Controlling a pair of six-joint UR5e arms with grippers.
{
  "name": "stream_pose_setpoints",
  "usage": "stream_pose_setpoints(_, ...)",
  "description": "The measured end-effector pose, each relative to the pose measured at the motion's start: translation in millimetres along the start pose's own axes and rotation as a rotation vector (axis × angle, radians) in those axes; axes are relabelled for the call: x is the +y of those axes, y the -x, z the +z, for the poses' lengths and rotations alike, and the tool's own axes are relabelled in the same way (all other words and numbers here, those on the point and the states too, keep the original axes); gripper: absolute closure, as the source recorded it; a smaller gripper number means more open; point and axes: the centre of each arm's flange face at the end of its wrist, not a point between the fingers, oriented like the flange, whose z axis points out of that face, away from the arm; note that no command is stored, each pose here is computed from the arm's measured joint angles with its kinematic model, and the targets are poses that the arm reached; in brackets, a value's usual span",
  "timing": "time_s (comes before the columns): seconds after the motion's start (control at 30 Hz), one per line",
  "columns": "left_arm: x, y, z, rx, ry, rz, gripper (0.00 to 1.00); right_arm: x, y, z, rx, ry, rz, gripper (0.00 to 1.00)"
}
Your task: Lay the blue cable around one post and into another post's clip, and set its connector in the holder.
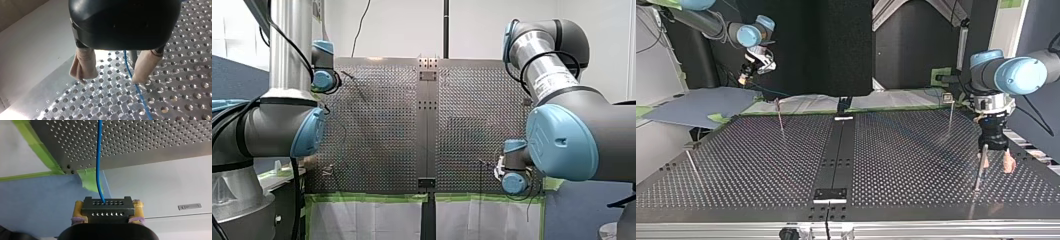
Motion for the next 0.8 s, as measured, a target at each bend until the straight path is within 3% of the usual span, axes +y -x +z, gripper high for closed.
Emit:
stream_pose_setpoints(0.2,0.0,0.1,0.0,-0.001,0.001,0.000,0.00,2.5,-11.8,36.1,0.045,-0.029,0.015,0.98)
stream_pose_setpoints(0.37,-0.2,0.3,0.1,-0.002,0.000,0.001,0.00,-5.8,-8.4,54.6,0.085,-0.079,0.001,0.98)
stream_pose_setpoints(0.53,-0.1,0.5,0.3,-0.004,-0.001,0.001,0.00,-11.7,3.8,58.8,0.070,-0.128,-0.049,0.98)
stream_pose_setpoints(0.8,0.8,0.9,0.6,-0.005,0.001,0.002,0.00,-10.7,16.6,48.3,-0.019,-0.191,-0.155,0.98)
